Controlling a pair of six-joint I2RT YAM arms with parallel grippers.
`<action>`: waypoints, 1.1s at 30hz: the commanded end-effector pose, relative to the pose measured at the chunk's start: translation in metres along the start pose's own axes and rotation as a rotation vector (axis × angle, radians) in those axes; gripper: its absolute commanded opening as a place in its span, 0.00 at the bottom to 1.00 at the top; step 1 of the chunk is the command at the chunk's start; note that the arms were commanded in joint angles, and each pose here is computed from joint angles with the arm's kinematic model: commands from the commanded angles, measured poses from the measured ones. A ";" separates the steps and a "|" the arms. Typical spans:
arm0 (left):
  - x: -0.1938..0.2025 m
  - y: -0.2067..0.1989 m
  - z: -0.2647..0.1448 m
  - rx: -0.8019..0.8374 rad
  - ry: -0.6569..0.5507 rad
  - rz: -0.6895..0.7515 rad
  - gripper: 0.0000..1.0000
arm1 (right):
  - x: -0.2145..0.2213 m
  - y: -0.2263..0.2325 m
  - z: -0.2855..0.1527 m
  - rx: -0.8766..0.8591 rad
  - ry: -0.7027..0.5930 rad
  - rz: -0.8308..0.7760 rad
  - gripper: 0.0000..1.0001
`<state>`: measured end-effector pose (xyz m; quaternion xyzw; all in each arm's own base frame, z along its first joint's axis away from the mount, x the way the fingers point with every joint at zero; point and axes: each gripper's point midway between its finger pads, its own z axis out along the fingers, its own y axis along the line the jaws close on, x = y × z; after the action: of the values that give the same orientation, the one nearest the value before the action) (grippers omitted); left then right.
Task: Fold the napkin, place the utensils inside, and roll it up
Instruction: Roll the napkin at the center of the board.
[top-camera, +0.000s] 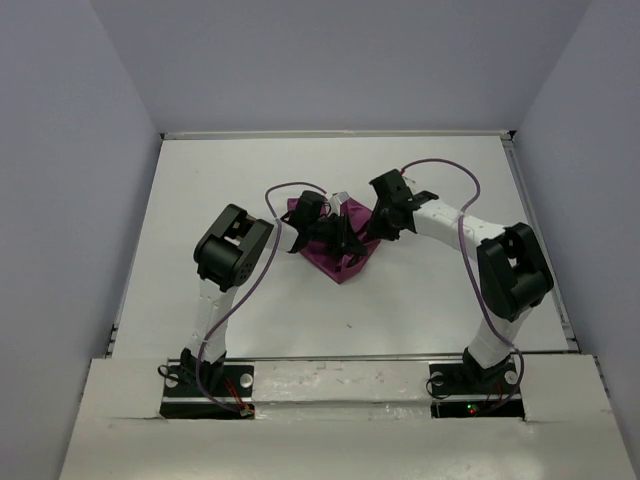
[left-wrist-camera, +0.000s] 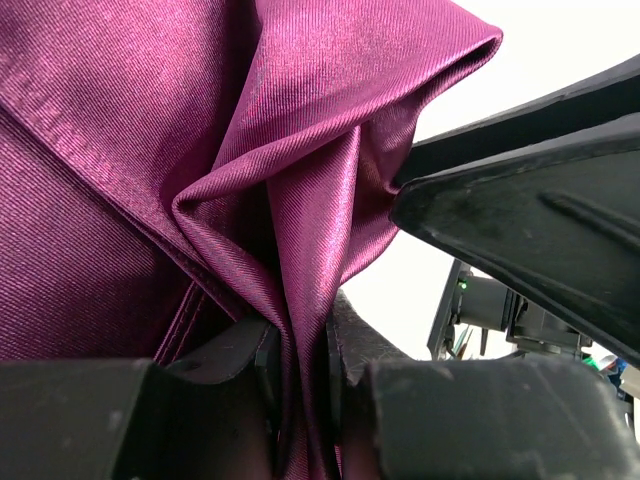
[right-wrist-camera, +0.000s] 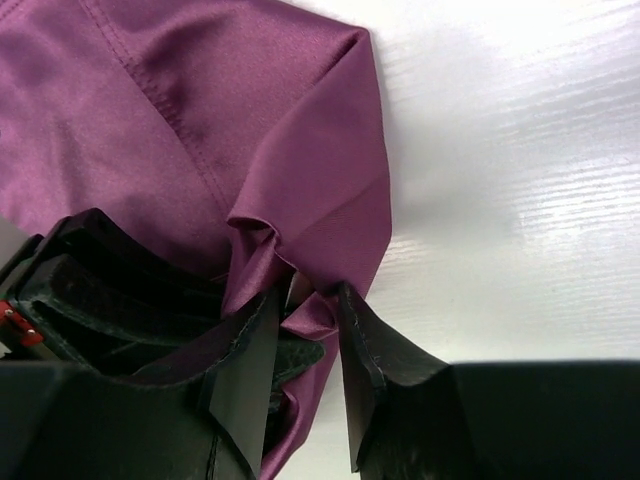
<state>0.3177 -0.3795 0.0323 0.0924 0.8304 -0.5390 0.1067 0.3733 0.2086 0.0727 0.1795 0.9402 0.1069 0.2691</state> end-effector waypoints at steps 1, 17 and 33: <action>0.006 -0.006 -0.001 0.033 0.021 0.013 0.00 | -0.015 0.004 -0.016 -0.039 -0.065 0.014 0.36; 0.008 -0.006 -0.001 0.041 0.032 0.015 0.00 | -0.007 -0.016 -0.023 -0.009 -0.080 0.009 0.36; 0.009 -0.007 -0.001 0.046 0.037 0.021 0.00 | 0.001 0.009 -0.001 -0.088 -0.008 -0.017 0.16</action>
<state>0.3136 -0.3793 0.0321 0.0975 0.8271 -0.5444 0.1003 0.3527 0.2032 0.0593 0.1706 0.9447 0.1137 0.2559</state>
